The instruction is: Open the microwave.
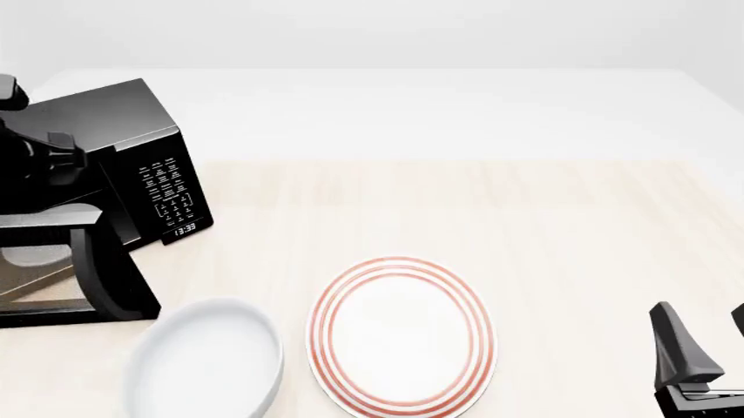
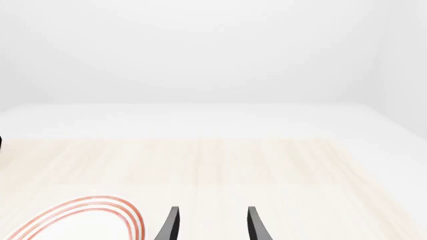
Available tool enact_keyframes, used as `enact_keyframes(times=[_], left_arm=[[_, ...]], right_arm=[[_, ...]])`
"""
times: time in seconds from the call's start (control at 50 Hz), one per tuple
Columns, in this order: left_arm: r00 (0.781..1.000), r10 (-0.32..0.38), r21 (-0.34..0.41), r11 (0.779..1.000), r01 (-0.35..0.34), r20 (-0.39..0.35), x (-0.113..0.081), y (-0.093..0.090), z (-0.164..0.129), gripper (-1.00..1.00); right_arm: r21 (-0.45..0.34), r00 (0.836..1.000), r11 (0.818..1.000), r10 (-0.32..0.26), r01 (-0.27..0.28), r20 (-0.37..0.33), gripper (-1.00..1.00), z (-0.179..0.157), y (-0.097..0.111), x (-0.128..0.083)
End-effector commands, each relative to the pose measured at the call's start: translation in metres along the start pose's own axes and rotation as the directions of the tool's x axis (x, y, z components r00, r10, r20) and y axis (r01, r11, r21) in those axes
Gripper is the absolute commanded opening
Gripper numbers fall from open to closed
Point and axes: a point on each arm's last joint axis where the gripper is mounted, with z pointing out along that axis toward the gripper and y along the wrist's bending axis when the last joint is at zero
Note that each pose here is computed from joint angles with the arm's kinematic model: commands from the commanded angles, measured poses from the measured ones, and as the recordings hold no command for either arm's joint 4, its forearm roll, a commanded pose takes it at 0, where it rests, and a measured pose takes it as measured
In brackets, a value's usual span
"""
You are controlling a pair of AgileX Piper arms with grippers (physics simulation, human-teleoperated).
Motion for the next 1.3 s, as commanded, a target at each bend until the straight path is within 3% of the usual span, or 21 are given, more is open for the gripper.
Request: enact_keyframes(times=[0.02,0.62,1.3], left_arm=[[1.0,-0.011,-0.022,1.0,0.011,-0.019,0.004,0.008,0.014,1.0],[0.996,-0.025,-0.034,0.999,0.022,-0.088,0.025,0.013,0.04,1.0],[0.992,-0.046,-0.033,0.999,0.042,-0.121,0.044,0.011,0.041,1.0]], right_arm=[[0.0,1.0,1.0,0.0,0.0,0.0,1.0,0.0,0.0,0.0],[0.0,1.0,1.0,0.0,0.0,0.0,1.0,0.0,0.0,0.0],[-0.001,1.0,1.0,0.0,0.0,0.0,1.0,0.0,0.0,0.0]])
